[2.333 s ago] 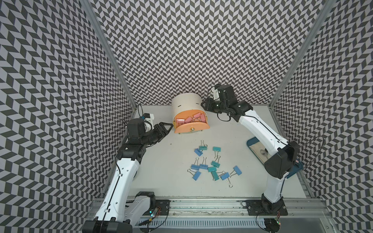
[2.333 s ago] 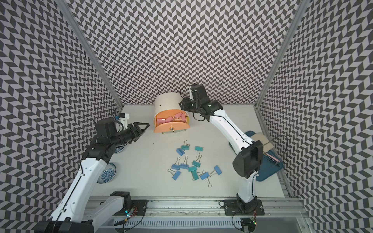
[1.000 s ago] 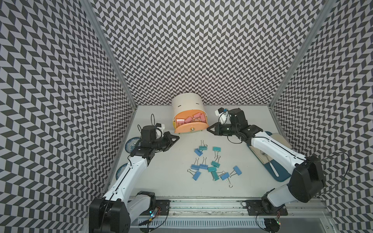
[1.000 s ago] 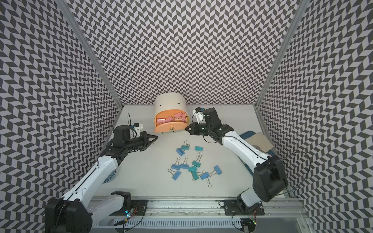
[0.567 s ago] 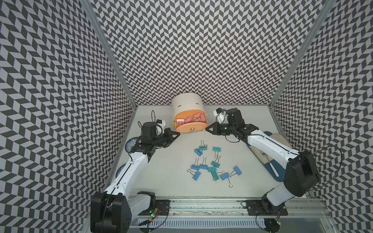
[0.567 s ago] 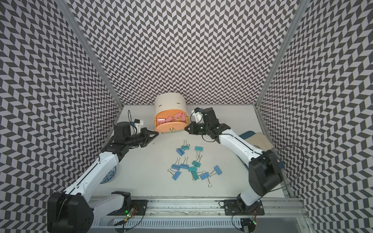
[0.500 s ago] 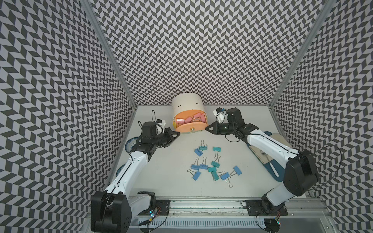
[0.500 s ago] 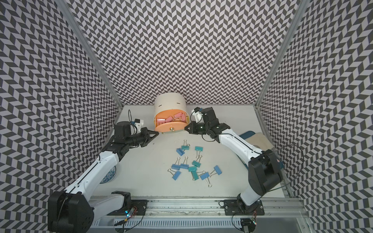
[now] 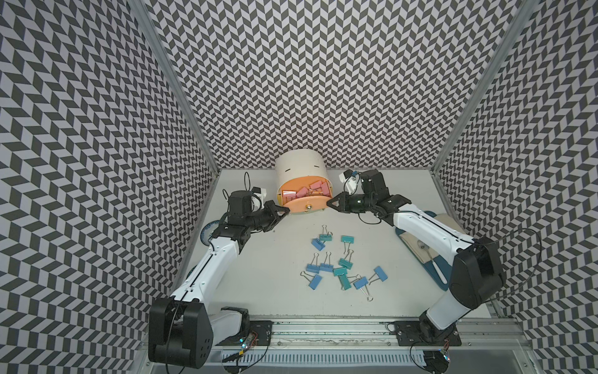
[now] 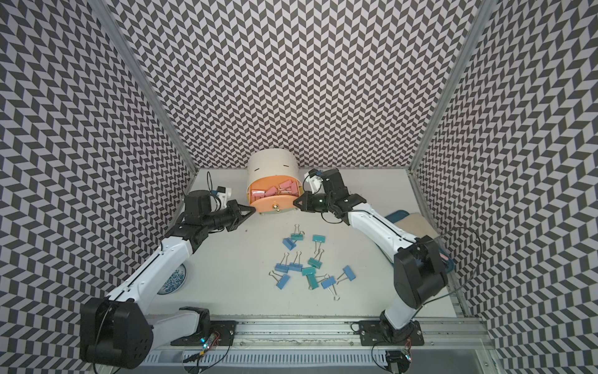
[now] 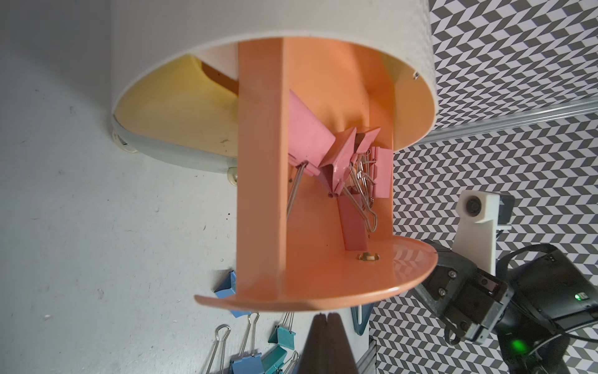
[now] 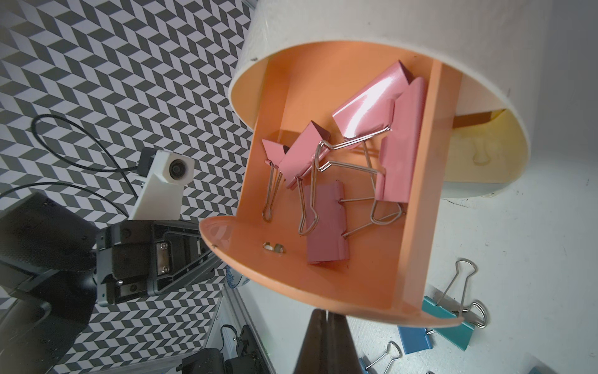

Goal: Put the binder clips in the drawer according to color
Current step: Close the drawer in the storage box.

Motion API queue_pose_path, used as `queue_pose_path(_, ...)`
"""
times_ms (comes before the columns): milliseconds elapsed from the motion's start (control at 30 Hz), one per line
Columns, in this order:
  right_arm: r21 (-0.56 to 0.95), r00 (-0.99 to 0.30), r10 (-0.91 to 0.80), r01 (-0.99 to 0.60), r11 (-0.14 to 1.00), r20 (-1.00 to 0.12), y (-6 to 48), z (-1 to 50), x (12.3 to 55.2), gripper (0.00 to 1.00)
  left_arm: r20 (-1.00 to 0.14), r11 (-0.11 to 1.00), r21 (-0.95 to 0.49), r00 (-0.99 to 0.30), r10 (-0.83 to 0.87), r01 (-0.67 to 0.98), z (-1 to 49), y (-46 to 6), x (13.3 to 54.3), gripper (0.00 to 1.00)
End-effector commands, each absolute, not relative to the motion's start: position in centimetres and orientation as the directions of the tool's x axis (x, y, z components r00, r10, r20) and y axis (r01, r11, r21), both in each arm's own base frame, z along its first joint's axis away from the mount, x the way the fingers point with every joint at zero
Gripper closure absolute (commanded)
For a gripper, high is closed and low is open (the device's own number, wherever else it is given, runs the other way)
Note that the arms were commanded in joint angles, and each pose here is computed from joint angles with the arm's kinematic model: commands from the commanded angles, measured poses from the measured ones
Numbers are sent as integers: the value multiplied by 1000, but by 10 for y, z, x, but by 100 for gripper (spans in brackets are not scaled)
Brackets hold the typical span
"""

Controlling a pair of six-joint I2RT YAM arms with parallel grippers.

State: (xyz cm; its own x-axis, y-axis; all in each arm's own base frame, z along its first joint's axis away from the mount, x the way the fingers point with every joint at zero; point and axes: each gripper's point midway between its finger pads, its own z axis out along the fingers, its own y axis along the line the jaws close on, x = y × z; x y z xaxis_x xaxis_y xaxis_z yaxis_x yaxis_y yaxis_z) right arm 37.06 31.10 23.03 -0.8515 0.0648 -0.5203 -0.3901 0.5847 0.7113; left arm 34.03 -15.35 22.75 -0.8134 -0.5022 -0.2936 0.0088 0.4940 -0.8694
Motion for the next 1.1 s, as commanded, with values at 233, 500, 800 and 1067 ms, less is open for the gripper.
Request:
queue_pose_path(233,703,-822,80,-426,570,-563,314,243,389,100,-340,491,-868,-803,-490,68,245,-154,352,100)
queue_pose_path(500,705,-819,88,-427,567,-567,316,247,400,100,-343,494,-867,-801,-490,69,245,-153,359,100)
queue_pose_path(800,709,-819,91,-428,561,-566,321,247,411,100,-351,501,-863,-795,-496,69,246,-148,372,100)
queue_pose_path(1067,717,-823,100,-419,557,-559,327,245,425,100,-355,509,-858,-796,-490,69,244,-145,389,100)
